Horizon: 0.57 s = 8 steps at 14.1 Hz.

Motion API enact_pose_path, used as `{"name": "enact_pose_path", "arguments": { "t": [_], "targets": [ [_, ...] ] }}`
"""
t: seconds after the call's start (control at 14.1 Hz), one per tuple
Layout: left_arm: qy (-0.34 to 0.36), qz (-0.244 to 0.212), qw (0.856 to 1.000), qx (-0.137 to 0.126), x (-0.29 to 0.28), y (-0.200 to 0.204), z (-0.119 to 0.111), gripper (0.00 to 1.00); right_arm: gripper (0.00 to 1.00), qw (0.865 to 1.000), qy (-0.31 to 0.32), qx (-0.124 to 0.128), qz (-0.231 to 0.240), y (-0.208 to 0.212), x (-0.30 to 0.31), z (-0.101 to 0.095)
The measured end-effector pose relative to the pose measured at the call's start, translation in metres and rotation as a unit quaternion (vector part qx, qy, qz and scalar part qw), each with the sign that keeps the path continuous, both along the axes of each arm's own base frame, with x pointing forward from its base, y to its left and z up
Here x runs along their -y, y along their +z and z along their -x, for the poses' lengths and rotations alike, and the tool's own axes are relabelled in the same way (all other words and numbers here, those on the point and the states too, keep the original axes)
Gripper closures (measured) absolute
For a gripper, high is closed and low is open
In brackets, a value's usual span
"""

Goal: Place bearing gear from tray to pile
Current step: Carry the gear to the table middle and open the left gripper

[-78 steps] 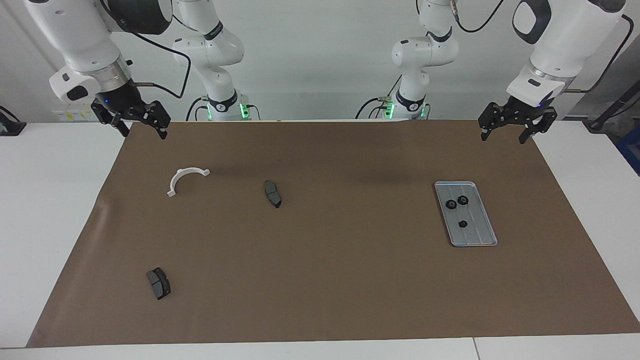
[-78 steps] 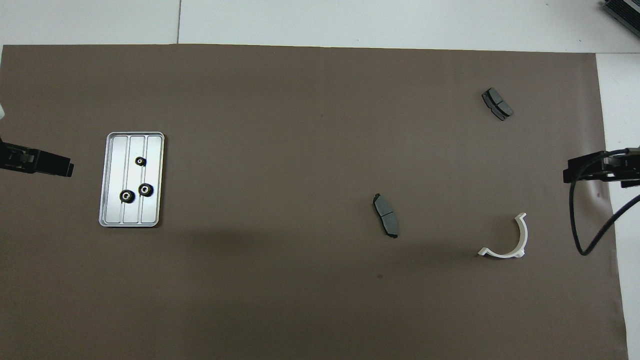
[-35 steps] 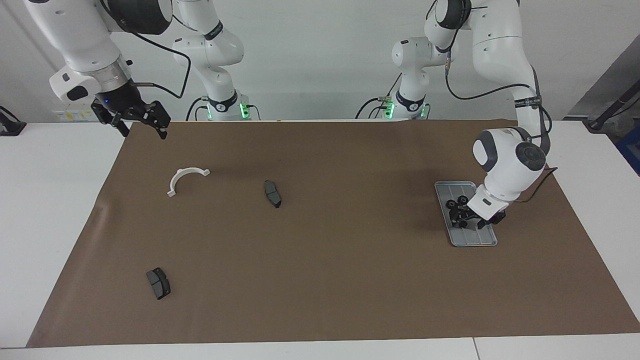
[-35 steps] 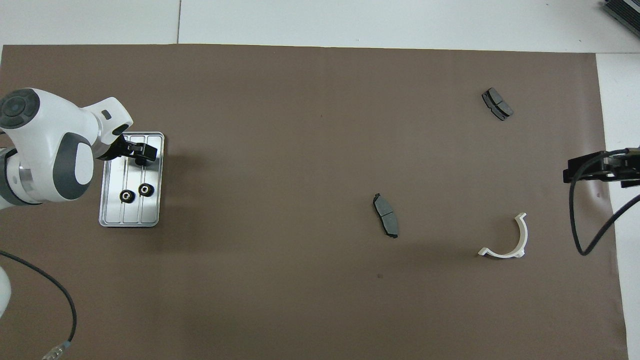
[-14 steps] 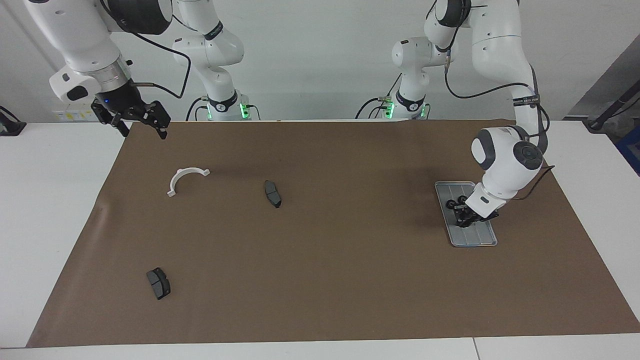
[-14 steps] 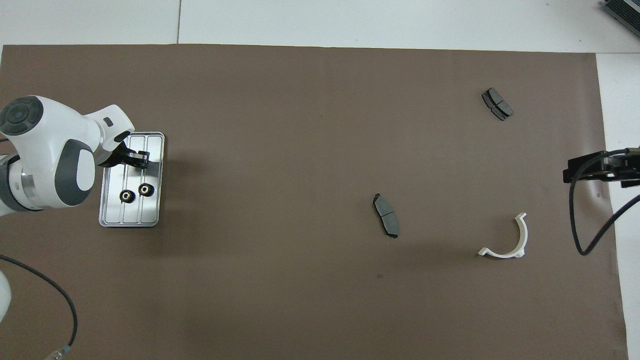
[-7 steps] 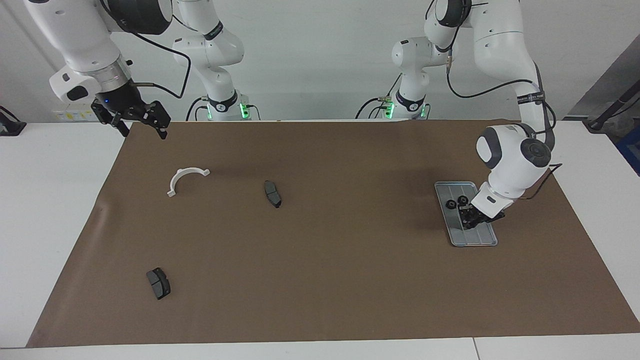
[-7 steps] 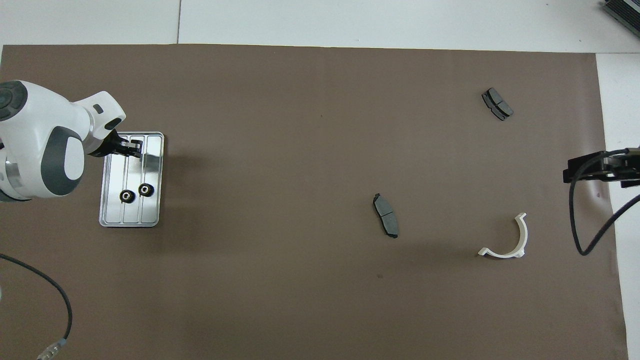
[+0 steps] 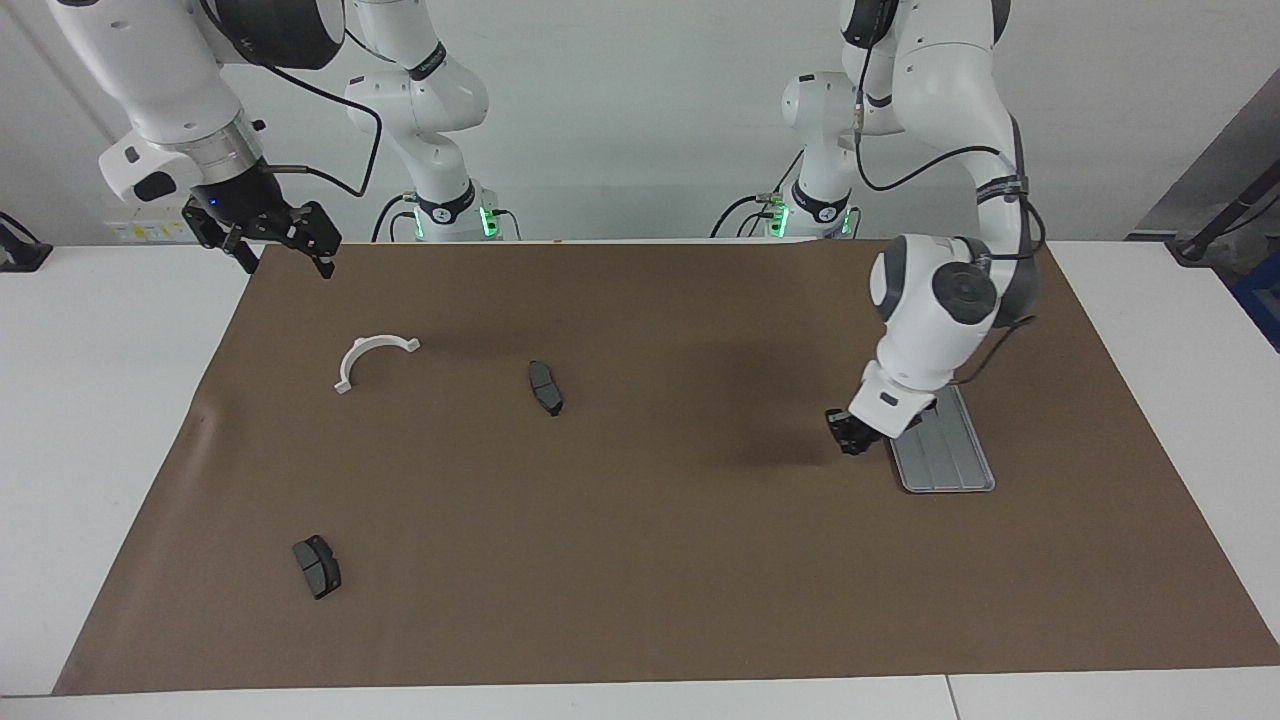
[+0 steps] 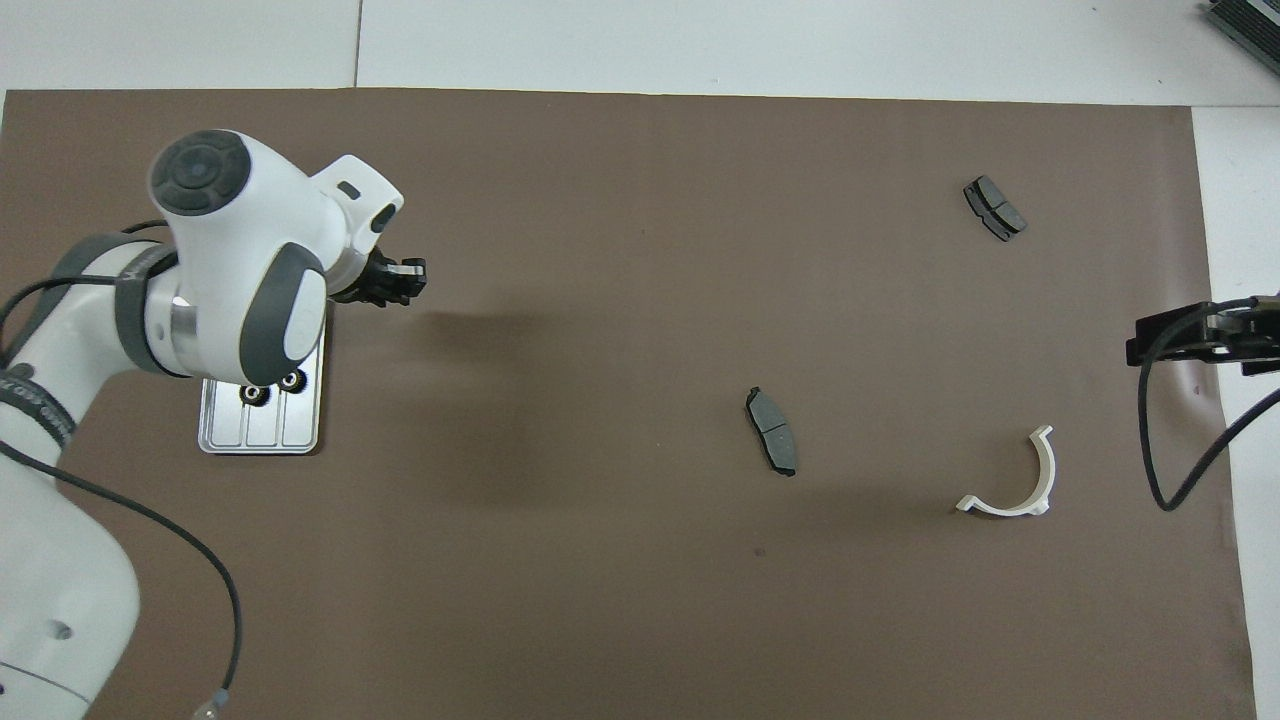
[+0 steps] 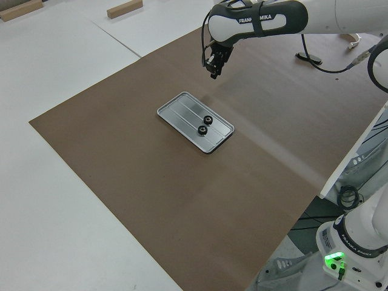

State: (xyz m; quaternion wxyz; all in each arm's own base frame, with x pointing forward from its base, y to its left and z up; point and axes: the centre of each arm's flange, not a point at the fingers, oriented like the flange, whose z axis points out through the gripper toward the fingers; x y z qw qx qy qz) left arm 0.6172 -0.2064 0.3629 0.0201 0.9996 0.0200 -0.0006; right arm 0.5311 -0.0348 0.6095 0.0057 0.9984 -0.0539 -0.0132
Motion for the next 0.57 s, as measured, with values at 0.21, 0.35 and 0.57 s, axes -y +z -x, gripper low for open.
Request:
{"name": "enact_pose_path", "arguments": {
  "t": [0.21, 0.35, 0.57],
  "targets": [
    [-0.003, -0.001, 1.000, -0.004, 0.086, 0.000, 0.036, 0.75, 0.00, 1.000, 0.000, 0.000, 0.000, 0.000, 0.000, 0.000],
    [-0.010, 0.000, 1.000, -0.004, 0.129, 0.000, 0.059, 0.75, 0.00, 1.000, 0.000, 0.000, 0.000, 0.000, 0.000, 0.000],
    [-0.036, 0.006, 0.999, 0.005, 0.176, -0.002, 0.088, 0.75, 0.00, 1.000, 0.000, 0.000, 0.000, 0.000, 0.000, 0.000]
  ]
}}
